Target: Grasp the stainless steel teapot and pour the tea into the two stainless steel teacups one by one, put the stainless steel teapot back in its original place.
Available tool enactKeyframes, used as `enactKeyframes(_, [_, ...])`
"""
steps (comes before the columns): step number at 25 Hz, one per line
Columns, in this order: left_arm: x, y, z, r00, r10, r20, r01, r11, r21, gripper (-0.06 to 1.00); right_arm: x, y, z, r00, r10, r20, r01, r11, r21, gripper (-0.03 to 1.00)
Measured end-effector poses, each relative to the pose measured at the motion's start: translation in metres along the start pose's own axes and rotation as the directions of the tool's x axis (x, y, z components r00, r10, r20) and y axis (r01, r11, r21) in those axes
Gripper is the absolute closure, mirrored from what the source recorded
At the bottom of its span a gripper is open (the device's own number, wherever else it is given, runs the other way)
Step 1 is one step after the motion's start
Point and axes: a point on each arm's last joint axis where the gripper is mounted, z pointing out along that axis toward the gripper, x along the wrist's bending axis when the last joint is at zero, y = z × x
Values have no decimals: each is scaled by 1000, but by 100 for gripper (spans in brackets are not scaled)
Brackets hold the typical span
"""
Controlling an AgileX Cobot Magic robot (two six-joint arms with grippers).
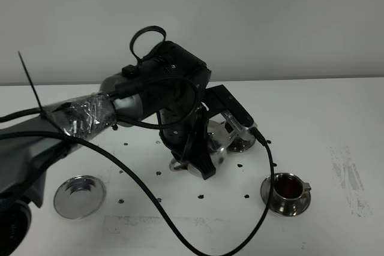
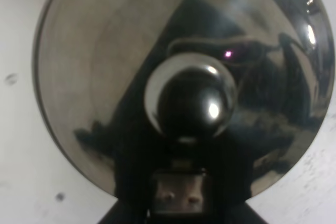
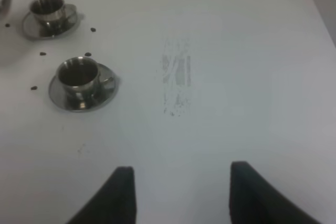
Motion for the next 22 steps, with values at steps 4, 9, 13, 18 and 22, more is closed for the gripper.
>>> enactKeyframes(4, [14,-25,-7,997,-68,-21,68,998,-3,69,0,0,0,1000,0,0,0,1000,0,54])
enactKeyframes(9, [29,-72,-15,974,-223,-43,221,974,-48,69,0,0,0,1000,0,0,0,1000,0,54])
enactKeyframes(13, [39,-110,-24,927,-370,-57,362,925,-117,69,0,0,0,1000,0,0,0,1000,0,54])
enactKeyframes(18, [38,-157,-17,870,-487,-73,482,872,-81,69,0,0,0,1000,0,0,0,1000,0,54])
enactKeyframes(22, [34,-181,-8,825,-560,-76,556,829,-62,69,0,0,0,1000,0,0,0,1000,0,54])
